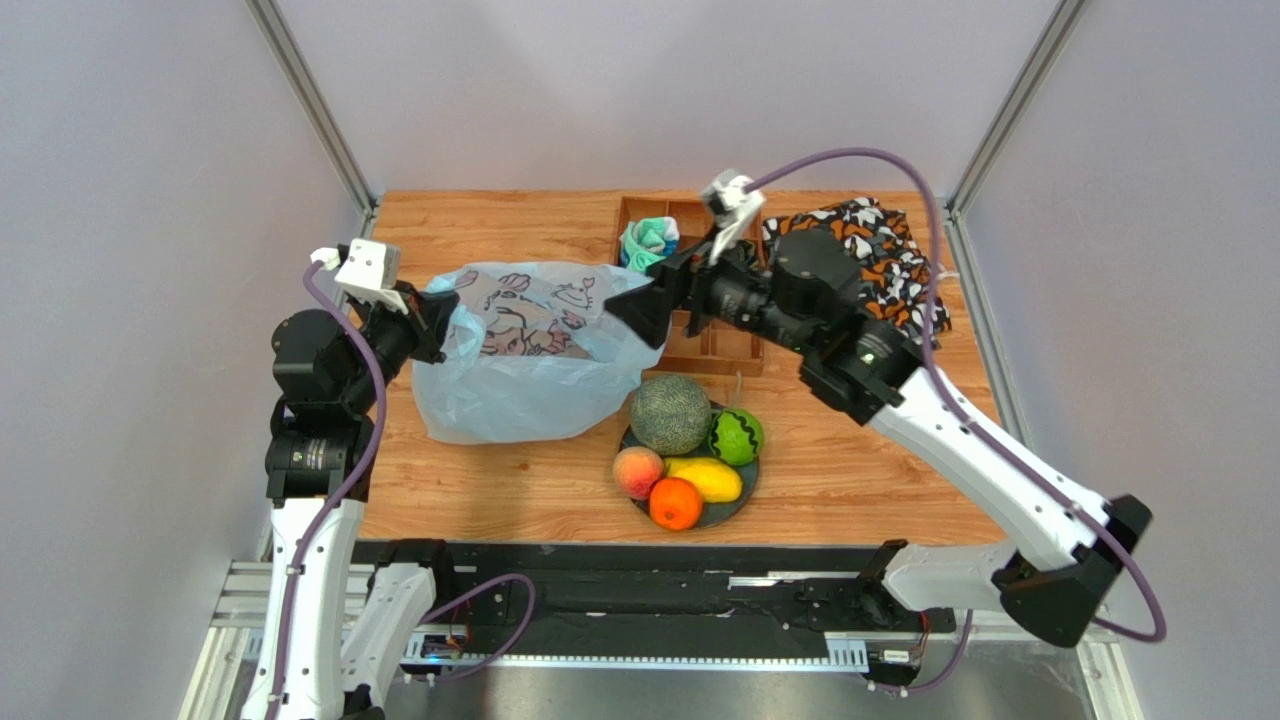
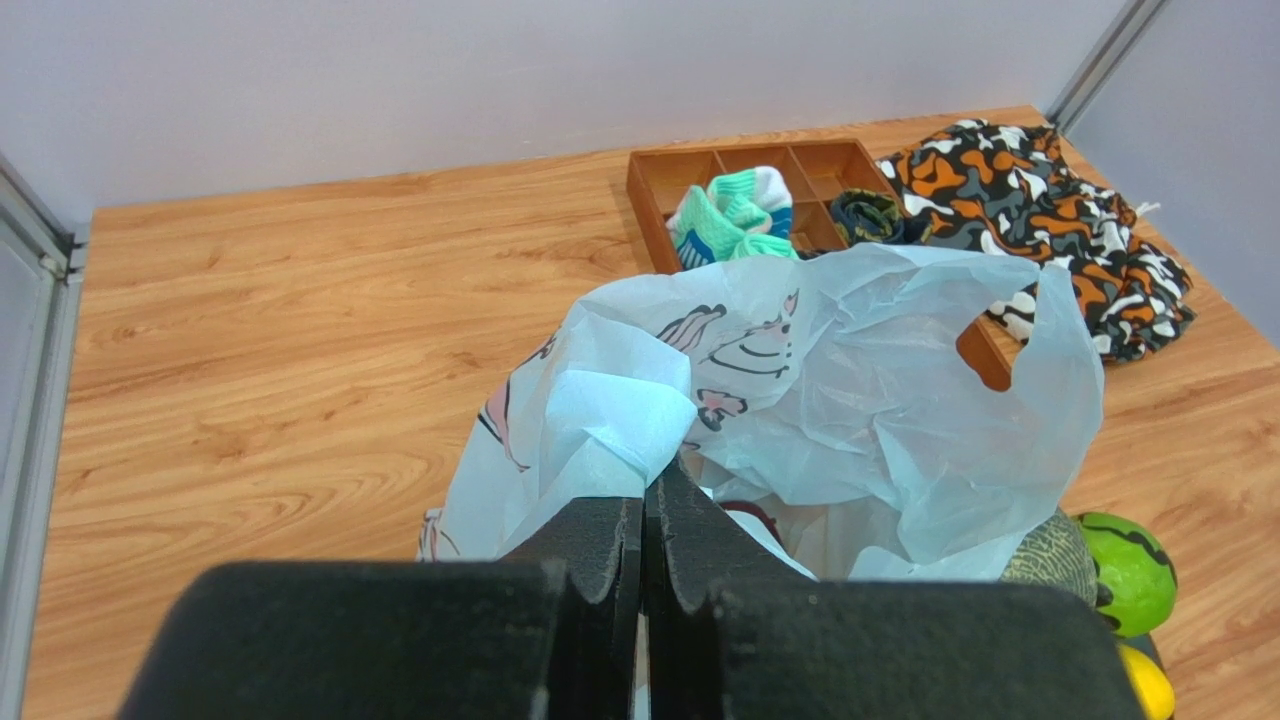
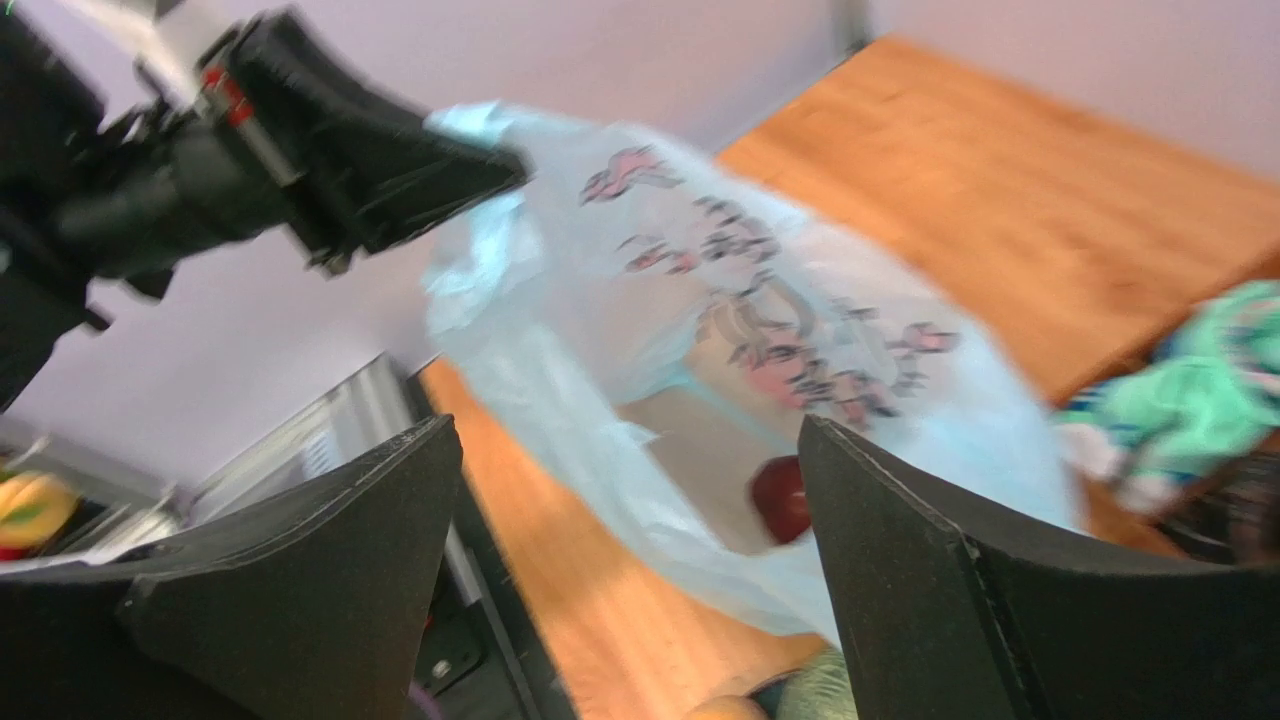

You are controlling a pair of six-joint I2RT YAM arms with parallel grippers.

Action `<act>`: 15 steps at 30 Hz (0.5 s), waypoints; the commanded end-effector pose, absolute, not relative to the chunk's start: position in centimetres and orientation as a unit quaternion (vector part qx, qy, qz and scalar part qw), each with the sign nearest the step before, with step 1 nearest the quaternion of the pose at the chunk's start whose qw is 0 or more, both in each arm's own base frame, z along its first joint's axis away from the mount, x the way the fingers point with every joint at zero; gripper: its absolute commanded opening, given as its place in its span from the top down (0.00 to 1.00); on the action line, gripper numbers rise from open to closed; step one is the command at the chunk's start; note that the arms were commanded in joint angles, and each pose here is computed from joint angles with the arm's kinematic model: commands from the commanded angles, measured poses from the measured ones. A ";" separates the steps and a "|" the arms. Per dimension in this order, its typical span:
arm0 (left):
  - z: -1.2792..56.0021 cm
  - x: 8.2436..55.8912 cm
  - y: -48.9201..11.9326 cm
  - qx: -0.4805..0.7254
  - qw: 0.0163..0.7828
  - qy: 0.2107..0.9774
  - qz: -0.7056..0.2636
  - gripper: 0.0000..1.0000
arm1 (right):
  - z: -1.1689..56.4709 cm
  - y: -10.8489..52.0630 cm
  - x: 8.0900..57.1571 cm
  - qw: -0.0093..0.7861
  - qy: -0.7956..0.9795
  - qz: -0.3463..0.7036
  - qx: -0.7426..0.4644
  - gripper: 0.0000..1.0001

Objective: Place the fruits into the plastic bag

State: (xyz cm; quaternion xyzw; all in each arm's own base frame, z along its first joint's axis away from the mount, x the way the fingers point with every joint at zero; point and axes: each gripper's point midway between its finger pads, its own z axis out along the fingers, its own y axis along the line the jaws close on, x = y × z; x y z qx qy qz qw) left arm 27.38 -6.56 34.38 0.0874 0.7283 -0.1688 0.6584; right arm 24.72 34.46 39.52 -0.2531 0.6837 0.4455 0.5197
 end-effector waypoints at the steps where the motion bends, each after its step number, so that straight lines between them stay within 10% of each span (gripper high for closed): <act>1: 35.0 27.3 -6.5 0.086 0.665 0.723 -0.166 1.00 | 34.0 27.6 29.0 0.524 0.770 0.318 -0.177 0.12; 15: 34.7 27.5 -6.2 0.079 0.662 0.728 -0.160 1.00 | 19.1 17.7 32.3 0.404 0.891 0.201 -0.048 0.20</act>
